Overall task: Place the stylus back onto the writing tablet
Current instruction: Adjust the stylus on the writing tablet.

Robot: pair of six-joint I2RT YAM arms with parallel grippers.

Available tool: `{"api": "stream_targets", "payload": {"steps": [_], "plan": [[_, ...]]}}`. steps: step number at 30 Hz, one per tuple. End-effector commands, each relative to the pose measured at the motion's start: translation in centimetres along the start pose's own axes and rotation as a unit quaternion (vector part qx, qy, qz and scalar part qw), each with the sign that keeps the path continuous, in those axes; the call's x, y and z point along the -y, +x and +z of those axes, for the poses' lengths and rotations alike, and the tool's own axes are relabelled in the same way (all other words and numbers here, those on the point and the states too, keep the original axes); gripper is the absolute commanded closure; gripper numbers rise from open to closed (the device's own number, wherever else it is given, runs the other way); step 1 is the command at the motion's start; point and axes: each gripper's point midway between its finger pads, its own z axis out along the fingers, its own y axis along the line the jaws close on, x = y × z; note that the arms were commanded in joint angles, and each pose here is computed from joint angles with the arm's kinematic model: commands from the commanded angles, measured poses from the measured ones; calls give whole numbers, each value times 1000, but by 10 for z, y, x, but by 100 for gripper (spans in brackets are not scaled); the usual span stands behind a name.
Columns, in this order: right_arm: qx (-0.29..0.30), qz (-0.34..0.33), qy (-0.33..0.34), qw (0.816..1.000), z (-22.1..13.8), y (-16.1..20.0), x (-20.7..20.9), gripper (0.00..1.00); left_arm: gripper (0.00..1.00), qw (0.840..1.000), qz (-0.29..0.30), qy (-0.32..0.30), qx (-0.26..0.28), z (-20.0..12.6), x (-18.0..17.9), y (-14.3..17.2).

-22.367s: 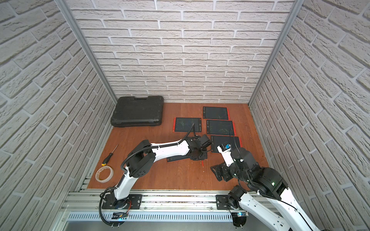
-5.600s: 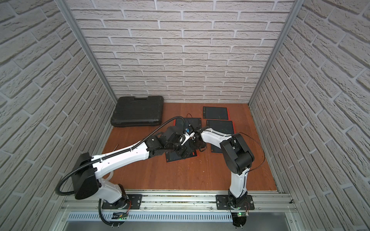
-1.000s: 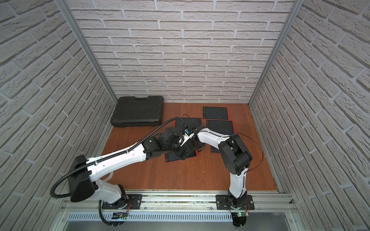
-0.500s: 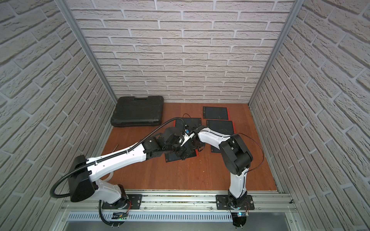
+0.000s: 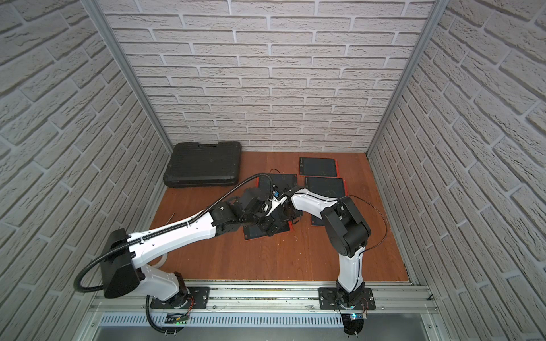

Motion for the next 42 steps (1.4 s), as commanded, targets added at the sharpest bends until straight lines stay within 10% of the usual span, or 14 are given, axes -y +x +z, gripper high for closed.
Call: {"api": "stream_targets", "payload": {"steps": [1,17,28,42], "plan": [[-5,-3,8,1000,4,0,3,97,2,1000,10,9,17,0,5,-10],[-28,17,28,999,13,13,10,96,2,1000,9,8,29,-6,6,-15],[48,56,-75,994,-35,-27,-12,94,3,998,14,-4,67,-23,1,-25],[81,77,-212,971,-65,5,-33,82,2,964,-198,-178,-7,-74,-57,39]]}}
